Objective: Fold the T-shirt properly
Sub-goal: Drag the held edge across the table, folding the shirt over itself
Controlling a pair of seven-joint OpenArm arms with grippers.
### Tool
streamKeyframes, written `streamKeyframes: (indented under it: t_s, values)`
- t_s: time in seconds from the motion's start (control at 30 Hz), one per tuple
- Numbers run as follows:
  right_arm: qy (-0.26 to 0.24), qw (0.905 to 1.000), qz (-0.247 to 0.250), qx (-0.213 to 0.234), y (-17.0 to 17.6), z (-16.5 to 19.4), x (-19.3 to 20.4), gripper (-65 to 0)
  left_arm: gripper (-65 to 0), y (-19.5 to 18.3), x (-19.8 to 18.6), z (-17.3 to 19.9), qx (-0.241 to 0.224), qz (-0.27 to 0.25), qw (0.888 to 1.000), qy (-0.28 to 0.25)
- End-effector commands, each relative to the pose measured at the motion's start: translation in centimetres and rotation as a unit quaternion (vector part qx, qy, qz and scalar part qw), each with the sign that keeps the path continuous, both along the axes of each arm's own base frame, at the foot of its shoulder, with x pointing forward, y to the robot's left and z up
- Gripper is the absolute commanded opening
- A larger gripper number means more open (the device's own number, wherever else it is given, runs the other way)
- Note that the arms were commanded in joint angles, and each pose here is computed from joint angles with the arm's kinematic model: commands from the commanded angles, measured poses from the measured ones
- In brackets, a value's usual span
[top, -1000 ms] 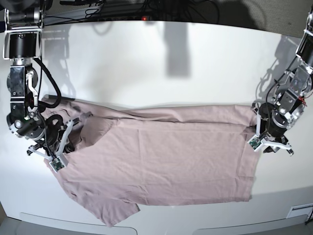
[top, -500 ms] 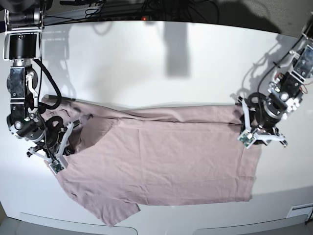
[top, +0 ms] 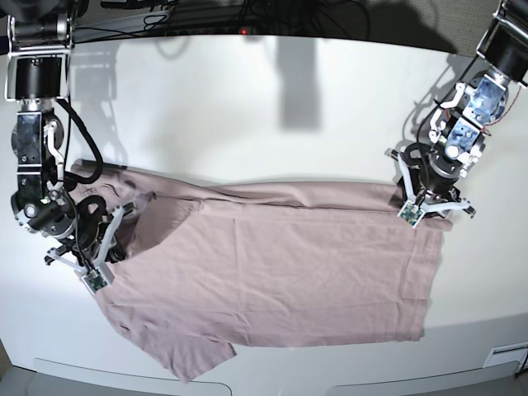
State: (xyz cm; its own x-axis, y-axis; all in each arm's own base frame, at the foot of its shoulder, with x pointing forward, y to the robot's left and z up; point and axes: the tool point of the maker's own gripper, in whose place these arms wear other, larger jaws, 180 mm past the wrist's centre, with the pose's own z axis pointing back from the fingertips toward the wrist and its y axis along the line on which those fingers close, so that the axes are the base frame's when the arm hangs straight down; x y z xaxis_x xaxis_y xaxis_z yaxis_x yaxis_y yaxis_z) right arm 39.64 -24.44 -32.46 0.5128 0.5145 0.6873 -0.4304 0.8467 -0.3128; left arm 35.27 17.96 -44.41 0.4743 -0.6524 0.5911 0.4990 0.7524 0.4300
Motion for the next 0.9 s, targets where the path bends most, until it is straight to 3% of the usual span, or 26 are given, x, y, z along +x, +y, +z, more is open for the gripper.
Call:
streamKeyframes:
  t_s: [0.0, 0.77, 0.8, 0.87]
  values:
    - [-0.036, 0.9994, 0.001, -0.002, -0.4, 2.4, 1.3, -65.0, -44.6, 1.1, 0.1, 0.1, 0.021, 0.003, 1.000, 0.006]
    - [-0.055, 0.9980, -0.027, -0.012, -2.0, 2.7, 2.6, -65.0, -44.6, 1.2, 0.2, 0.2, 0.034, -0.003, 0.999, 0.002]
    - [-0.069, 0.9971, -0.023, -0.021, -2.1, 3.3, 3.0, -63.8, -44.6, 1.3, 0.2, 0.2, 0.035, -0.002, 0.999, 0.003]
    - [-0.112, 0.9928, -0.008, -0.042, -2.1, 4.9, 4.0, -47.2, -44.6, 1.3, 0.2, 0.1, 0.035, -0.002, 0.999, 0.003]
